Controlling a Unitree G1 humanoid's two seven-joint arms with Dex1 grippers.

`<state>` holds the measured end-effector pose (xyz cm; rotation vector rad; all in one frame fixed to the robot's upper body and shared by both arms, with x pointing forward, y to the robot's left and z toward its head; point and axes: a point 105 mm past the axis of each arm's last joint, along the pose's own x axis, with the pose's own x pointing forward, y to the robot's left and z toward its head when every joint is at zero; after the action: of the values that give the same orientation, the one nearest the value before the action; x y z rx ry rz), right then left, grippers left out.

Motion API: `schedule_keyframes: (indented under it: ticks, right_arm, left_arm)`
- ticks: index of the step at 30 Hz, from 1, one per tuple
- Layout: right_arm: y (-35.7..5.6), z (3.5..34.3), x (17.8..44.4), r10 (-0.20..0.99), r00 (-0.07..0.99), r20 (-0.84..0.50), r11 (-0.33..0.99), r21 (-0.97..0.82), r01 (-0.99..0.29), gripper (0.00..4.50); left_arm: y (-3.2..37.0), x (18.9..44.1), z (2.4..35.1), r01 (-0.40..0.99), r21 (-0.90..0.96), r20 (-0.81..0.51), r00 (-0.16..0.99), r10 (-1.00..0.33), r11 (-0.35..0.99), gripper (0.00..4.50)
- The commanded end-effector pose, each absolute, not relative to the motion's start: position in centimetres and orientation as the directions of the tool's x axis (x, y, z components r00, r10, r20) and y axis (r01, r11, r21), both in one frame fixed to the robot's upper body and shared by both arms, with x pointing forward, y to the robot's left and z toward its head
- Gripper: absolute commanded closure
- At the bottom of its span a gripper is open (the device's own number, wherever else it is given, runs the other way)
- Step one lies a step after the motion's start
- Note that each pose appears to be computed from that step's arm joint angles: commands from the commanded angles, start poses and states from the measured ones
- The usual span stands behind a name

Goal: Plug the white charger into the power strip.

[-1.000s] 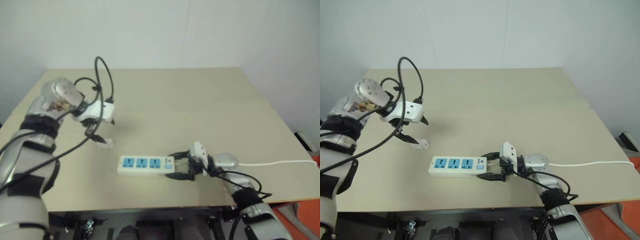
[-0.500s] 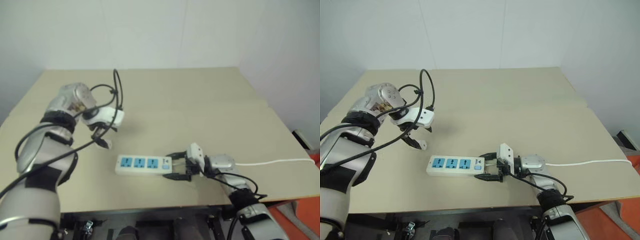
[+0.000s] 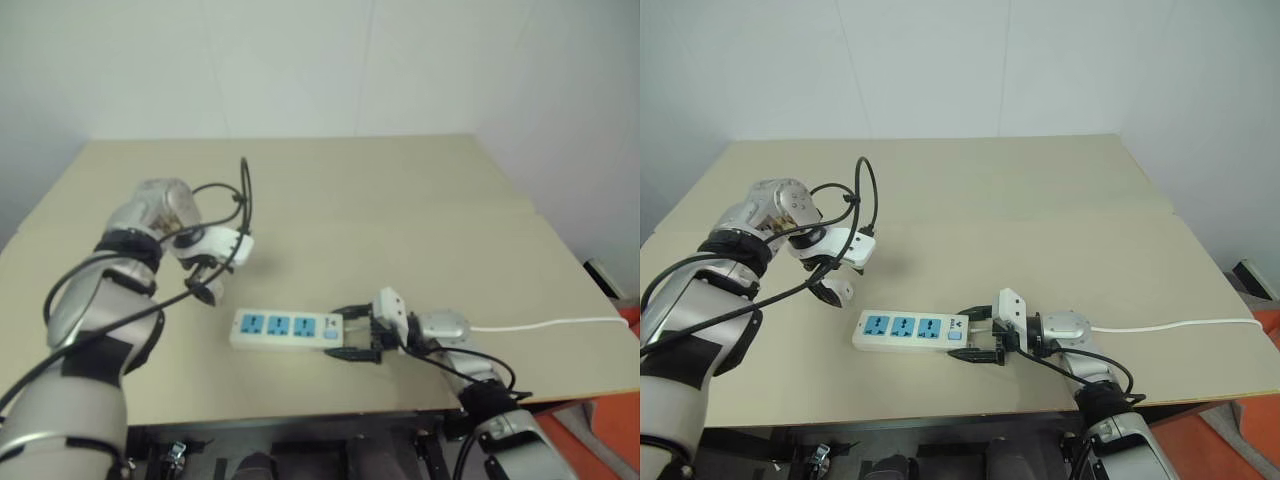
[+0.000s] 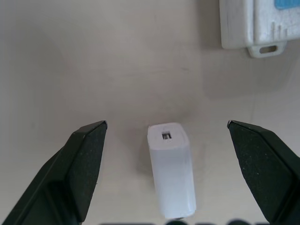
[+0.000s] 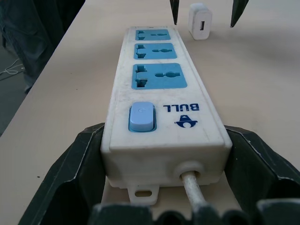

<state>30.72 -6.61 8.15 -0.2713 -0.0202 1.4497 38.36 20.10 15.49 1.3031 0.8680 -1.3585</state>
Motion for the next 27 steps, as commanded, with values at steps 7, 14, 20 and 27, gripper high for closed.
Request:
schedule_keyframes:
  ticks: [7, 14, 20, 27]
  right_arm:
    - [-6.8, 7.2, 30.4, 0.97, 0.147, -0.192, 0.114, -0.173, -0.978, 1.06]
    - [-6.8, 7.3, 30.6, 0.969, 0.153, -0.196, 0.121, -0.169, -0.978, 1.06]
    - [-6.7, 7.2, 30.6, 0.967, 0.157, -0.199, 0.124, -0.167, -0.978, 1.06]
    - [-6.8, 7.1, 30.5, 0.966, 0.159, -0.205, 0.125, -0.169, -0.978, 1.06]
  left_arm:
    - [19.8, 38.5, 14.5, 0.959, 0.152, -0.978, 0.112, -0.174, -0.237, 0.0]
    - [20.1, 38.7, 14.1, 0.958, 0.152, -0.984, 0.125, -0.124, -0.243, 0.92]
    - [20.4, 38.9, 14.0, 0.953, 0.164, -0.985, 0.145, -0.093, -0.255, 2.93]
    - [18.6, 39.4, 15.3, 0.941, 0.238, -0.957, 0.184, -0.225, -0.24, 3.47]
